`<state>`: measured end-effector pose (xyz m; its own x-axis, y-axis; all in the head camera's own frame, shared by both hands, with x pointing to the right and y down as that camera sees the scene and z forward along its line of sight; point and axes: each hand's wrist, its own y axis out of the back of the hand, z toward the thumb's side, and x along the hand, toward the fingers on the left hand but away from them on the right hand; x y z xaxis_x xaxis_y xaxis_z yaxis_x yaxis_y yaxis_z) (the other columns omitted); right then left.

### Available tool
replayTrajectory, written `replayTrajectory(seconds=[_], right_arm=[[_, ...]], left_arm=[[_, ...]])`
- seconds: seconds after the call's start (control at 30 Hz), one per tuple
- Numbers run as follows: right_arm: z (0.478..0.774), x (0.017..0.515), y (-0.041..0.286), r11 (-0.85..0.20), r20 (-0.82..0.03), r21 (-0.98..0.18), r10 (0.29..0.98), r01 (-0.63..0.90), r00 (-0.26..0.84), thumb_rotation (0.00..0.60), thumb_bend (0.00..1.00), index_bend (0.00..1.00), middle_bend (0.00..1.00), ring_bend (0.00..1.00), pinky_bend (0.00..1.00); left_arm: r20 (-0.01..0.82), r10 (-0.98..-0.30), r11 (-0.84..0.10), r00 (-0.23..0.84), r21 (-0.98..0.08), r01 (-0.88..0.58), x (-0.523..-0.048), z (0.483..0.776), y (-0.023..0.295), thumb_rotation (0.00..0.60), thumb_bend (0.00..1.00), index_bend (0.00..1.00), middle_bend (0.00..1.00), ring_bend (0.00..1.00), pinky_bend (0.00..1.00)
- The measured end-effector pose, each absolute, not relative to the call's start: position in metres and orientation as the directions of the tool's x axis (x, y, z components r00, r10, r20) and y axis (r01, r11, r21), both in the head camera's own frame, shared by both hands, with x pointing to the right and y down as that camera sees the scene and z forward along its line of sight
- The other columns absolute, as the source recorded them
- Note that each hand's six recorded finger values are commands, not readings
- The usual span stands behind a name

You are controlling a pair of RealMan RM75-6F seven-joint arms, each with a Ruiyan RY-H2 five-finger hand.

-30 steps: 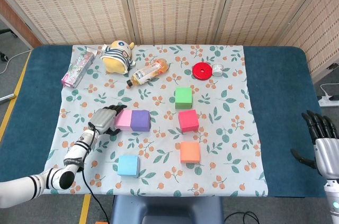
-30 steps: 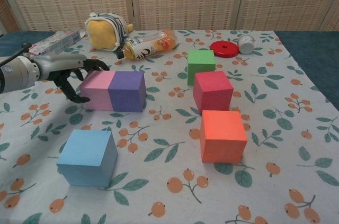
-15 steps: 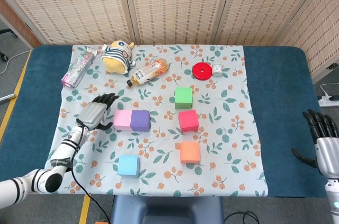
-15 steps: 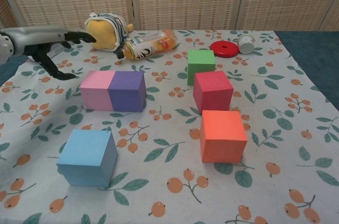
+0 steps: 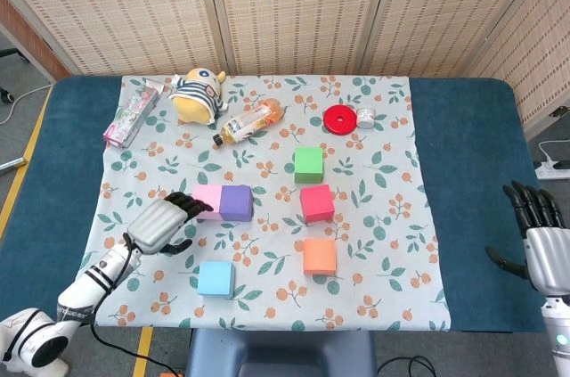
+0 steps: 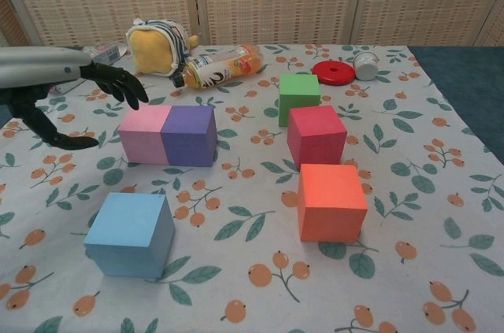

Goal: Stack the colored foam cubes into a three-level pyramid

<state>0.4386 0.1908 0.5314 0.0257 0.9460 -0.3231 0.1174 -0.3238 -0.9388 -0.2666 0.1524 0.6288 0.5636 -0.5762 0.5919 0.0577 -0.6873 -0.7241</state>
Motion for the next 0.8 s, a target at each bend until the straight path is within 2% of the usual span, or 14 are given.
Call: replayTrajectory(seconds=[0.13, 0.33, 0.43, 0.5, 0.8], right_arm=[[0.531, 0.437, 0.191, -0.324, -0.323, -0.939, 0.946, 0.117, 0.028, 0.600, 0.05, 0.00, 0.02, 0.00, 0.00], [0.532, 0.438, 0.191, -0.331, -0.330, -0.936, 0.944, 0.118, 0.025, 0.600, 0.05, 0.00, 0.02, 0.00, 0.00], [0.533, 0.438, 0.192, -0.333, -0.332, -0.935, 0.943, 0.121, 0.027, 0.600, 0.05, 0.00, 0.02, 0.00, 0.00], [0.534, 0.438, 0.192, -0.333, -0.332, -0.935, 0.943, 0.123, 0.027, 0.600, 0.05, 0.00, 0.02, 0.00, 0.00], [0.536, 0.439, 0.192, -0.338, -0.337, -0.932, 0.941, 0.128, 0.028, 0.600, 0.05, 0.00, 0.02, 0.00, 0.00]], left_arm=[[0.591, -0.519, -0.701, 0.618, -0.707, 0.088, -0.258, 0.621, 0.175, 0.600, 0.34, 0.14, 0.21, 0.19, 0.20], [0.629, -0.442, -0.719, 0.640, -0.675, 0.166, -0.255, 0.615, 0.203, 0.600, 0.35, 0.00, 0.06, 0.06, 0.15], [0.663, -0.399, -0.737, 0.633, -0.643, 0.209, -0.254, 0.614, 0.215, 0.600, 0.34, 0.00, 0.00, 0.01, 0.12], [0.680, -0.379, -0.750, 0.627, -0.623, 0.223, -0.252, 0.613, 0.222, 0.600, 0.33, 0.00, 0.00, 0.00, 0.12], [0.705, -0.371, -0.740, 0.604, -0.618, 0.266, -0.249, 0.621, 0.234, 0.600, 0.33, 0.00, 0.00, 0.00, 0.11]])
